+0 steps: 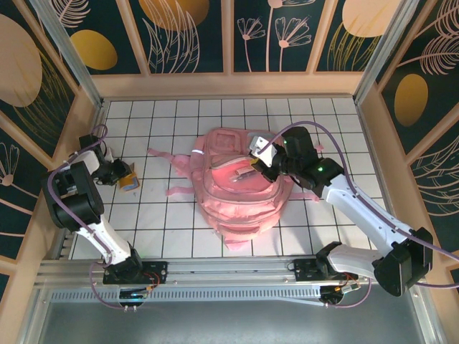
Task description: Pack books, pencil case, and school supplies into a backpack
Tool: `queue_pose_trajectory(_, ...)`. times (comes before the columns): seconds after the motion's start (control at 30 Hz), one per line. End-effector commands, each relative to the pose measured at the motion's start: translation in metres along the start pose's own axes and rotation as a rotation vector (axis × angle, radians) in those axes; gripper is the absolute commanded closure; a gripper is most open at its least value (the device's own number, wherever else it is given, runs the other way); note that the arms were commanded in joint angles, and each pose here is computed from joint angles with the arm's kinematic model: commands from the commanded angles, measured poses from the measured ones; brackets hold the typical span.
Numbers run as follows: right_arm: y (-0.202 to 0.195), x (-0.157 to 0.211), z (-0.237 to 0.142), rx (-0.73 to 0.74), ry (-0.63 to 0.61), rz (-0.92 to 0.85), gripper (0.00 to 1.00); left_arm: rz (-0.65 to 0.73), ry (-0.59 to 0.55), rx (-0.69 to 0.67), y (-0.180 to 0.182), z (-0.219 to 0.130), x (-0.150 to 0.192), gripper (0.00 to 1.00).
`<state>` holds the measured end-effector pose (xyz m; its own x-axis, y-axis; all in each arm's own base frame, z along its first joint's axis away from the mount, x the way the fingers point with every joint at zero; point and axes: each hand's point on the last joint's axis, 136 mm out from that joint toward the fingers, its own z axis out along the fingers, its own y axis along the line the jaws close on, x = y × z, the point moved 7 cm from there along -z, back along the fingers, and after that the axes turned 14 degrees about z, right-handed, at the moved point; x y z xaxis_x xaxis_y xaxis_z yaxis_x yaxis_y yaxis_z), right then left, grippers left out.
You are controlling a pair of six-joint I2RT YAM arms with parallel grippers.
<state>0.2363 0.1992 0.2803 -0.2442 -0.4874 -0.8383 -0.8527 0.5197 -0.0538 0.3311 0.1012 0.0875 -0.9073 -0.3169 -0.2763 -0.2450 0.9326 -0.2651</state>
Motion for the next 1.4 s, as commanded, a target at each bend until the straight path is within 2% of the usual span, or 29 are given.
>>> queue_pose_trajectory(0.0, 0.004, -0.033, -0.021, 0.020, -0.150, -0.074, 1.00, -0.030, 0.034, 0.050, -0.007, -0.004, 0.013, 0.50)
queue_pose_trajectory(0.07, 0.005, -0.034, -0.021, 0.016, -0.150, -0.081, 1.00, -0.037, 0.050, 0.053, -0.007, -0.004, 0.015, 0.14)
queue_pose_trajectory(0.13, 0.006, -0.033, -0.020, 0.014, -0.146, -0.083, 1.00, -0.042, 0.068, 0.065, -0.008, -0.004, 0.017, 0.01)
queue_pose_trajectory(0.2, 0.007, -0.033, -0.018, 0.011, -0.143, -0.088, 1.00, -0.049, 0.049, 0.053, -0.009, -0.010, 0.016, 0.01)
queue_pose_trajectory(0.3, 0.007, -0.033, -0.017, 0.005, -0.138, -0.089, 1.00, -0.051, -0.037, 0.033, -0.011, -0.028, 0.010, 0.04)
queue_pose_trajectory(0.37, 0.007, -0.034, -0.018, 0.006, -0.136, -0.091, 1.00, -0.091, -0.084, 0.025, -0.003, -0.039, 0.006, 0.15)
queue_pose_trajectory(0.43, 0.008, -0.034, -0.019, 0.007, -0.135, -0.094, 1.00, -0.176, -0.144, 0.108, 0.008, -0.049, 0.003, 0.24)
queue_pose_trajectory(0.5, 0.008, -0.033, -0.019, 0.012, -0.129, -0.097, 1.00, -0.220, -0.198, 0.148, 0.015, -0.059, 0.000, 0.47)
queue_pose_trajectory(0.53, 0.008, -0.033, -0.020, 0.016, -0.129, -0.097, 1.00, -0.224, -0.210, 0.152, 0.016, -0.062, 0.000, 0.54)
queue_pose_trajectory(0.6, 0.008, -0.031, -0.020, 0.018, -0.126, -0.100, 1.00, -0.237, -0.191, 0.175, 0.016, -0.060, 0.001, 0.63)
queue_pose_trajectory(0.77, 0.009, -0.030, -0.020, 0.018, -0.126, -0.104, 1.00, -0.273, -0.115, 0.203, 0.019, -0.038, 0.018, 0.65)
queue_pose_trajectory(0.9, 0.009, -0.029, -0.019, 0.026, -0.119, -0.115, 1.00, -0.285, -0.076, 0.275, 0.016, -0.023, 0.026, 0.65)
queue_pose_trajectory(1.07, 0.010, -0.028, -0.019, 0.025, -0.118, -0.116, 1.00, -0.285, -0.015, 0.246, 0.023, -0.004, 0.037, 0.63)
queue_pose_trajectory(1.27, 0.009, -0.027, -0.018, 0.023, -0.112, -0.115, 1.00, -0.305, -0.010, 0.307, 0.021, 0.008, 0.040, 0.66)
queue_pose_trajectory(1.37, 0.010, -0.027, -0.018, 0.023, -0.110, -0.115, 1.00, -0.299, 0.003, 0.276, 0.024, 0.009, 0.043, 0.57)
